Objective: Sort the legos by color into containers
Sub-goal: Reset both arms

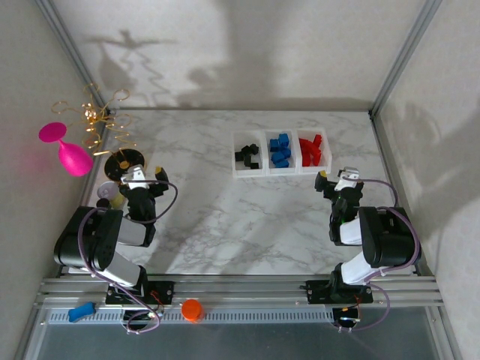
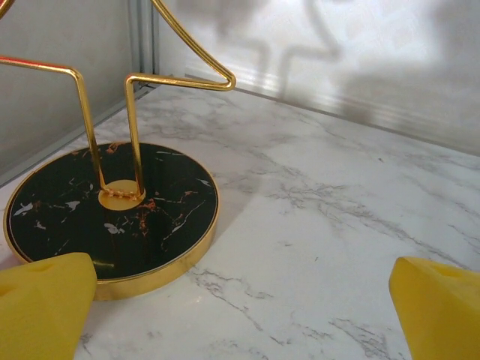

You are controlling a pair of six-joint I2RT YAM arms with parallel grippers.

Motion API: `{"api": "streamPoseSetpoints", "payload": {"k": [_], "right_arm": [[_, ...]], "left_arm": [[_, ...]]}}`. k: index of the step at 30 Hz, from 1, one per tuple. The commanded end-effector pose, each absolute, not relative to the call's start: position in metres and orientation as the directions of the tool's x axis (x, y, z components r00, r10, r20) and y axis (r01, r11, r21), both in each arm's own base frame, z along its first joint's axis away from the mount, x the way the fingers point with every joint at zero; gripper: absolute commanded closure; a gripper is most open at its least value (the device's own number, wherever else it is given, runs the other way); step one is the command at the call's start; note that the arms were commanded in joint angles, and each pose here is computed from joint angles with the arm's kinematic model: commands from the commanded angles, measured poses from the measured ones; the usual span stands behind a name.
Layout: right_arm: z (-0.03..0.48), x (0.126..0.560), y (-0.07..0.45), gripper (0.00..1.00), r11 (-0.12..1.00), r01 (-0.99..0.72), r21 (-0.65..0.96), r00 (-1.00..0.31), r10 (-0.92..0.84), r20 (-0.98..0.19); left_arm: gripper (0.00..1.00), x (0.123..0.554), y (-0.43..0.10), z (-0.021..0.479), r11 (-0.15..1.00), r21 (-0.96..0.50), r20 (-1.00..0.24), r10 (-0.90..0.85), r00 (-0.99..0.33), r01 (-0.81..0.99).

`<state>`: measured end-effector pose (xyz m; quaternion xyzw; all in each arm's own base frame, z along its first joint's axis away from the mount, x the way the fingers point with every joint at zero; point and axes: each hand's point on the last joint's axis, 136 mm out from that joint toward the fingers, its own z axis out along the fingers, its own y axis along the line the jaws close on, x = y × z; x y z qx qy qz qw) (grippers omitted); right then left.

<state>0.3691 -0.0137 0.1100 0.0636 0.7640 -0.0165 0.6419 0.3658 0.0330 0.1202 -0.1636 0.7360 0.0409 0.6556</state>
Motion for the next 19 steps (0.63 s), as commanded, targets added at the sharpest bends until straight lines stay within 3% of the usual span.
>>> {"api": "streamPoseSetpoints", "payload": {"k": [1, 19], "right_arm": [[0.1245, 0.373, -0.0102, 0.01, 0.994, 0.101, 0.044, -0.115, 0.055, -0.992], [0.1242, 0.3739, -0.0079, 0.01, 0.996, 0.08, 0.043, -0.119, 0.053, -0.992]], "left_arm": [[0.0, 0.3693, 0.0273, 0.1322, 0.953, -0.157, -0.984, -0.174, -0.047, -0.26], [0.0, 0.3697, 0.0268, 0.1317, 0.954, -0.154, -0.984, -0.173, -0.05, -0.257]]}}
